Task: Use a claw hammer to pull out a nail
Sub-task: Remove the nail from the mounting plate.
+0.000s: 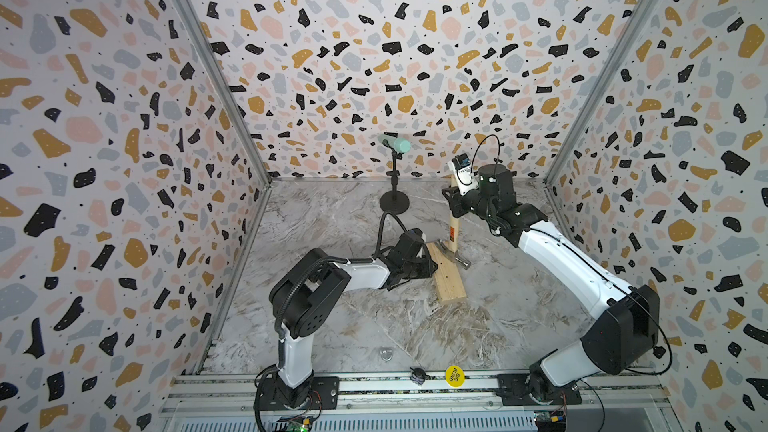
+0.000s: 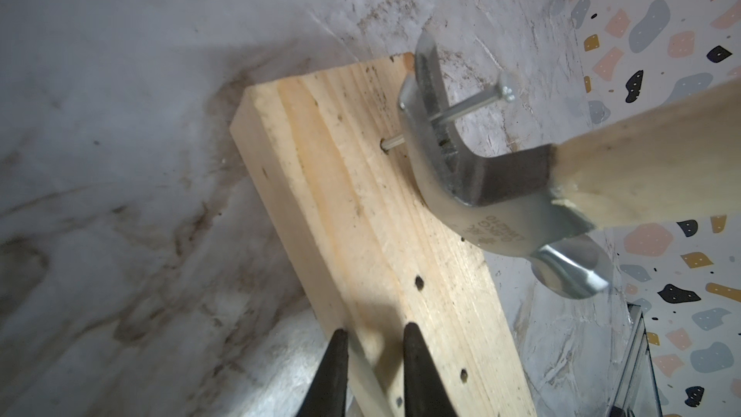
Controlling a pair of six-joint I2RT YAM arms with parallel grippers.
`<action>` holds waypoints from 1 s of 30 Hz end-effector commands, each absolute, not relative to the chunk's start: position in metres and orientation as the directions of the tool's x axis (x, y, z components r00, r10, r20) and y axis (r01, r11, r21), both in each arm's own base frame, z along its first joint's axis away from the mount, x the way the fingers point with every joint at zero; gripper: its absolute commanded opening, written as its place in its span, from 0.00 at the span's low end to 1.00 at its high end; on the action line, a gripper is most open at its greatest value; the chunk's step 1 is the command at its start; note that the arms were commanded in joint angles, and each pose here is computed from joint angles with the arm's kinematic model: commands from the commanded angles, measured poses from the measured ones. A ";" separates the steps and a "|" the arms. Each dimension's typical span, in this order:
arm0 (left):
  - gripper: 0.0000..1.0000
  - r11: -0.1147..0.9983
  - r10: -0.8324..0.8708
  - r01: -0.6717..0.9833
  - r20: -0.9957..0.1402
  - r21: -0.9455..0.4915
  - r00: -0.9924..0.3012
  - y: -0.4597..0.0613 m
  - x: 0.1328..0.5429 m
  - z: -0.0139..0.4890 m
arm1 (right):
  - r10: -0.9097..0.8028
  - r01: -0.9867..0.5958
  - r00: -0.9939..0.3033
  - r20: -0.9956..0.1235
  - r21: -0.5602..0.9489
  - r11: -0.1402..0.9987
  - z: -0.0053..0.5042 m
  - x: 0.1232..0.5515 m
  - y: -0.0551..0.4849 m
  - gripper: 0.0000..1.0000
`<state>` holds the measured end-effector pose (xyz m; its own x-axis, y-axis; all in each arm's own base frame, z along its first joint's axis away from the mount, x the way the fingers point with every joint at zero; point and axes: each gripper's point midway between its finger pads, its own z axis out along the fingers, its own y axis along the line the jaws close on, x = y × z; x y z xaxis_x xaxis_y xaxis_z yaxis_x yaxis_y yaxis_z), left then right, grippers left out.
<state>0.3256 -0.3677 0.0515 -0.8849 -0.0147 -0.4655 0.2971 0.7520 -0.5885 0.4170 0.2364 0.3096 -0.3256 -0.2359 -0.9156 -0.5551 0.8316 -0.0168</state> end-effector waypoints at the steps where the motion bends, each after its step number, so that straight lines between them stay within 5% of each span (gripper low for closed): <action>1: 0.20 0.787 0.009 0.264 -0.418 -0.557 -0.909 -0.358 0.314 0.026 | -0.148 -0.539 -0.160 -0.976 -0.039 0.841 0.372 0.423 0.232 0.00; 30: 0.20 0.787 0.011 0.256 -0.402 -0.561 -0.915 -0.359 0.311 0.020 | -0.072 -0.563 0.023 -0.997 -0.072 0.824 0.350 0.366 0.196 0.00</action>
<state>0.3255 -0.3682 0.0513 -0.8882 -0.0234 -0.4589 0.2874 0.7509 -0.5946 0.3715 0.2033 0.3179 -0.1057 -0.0919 -0.9901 -0.5684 0.8226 -0.0156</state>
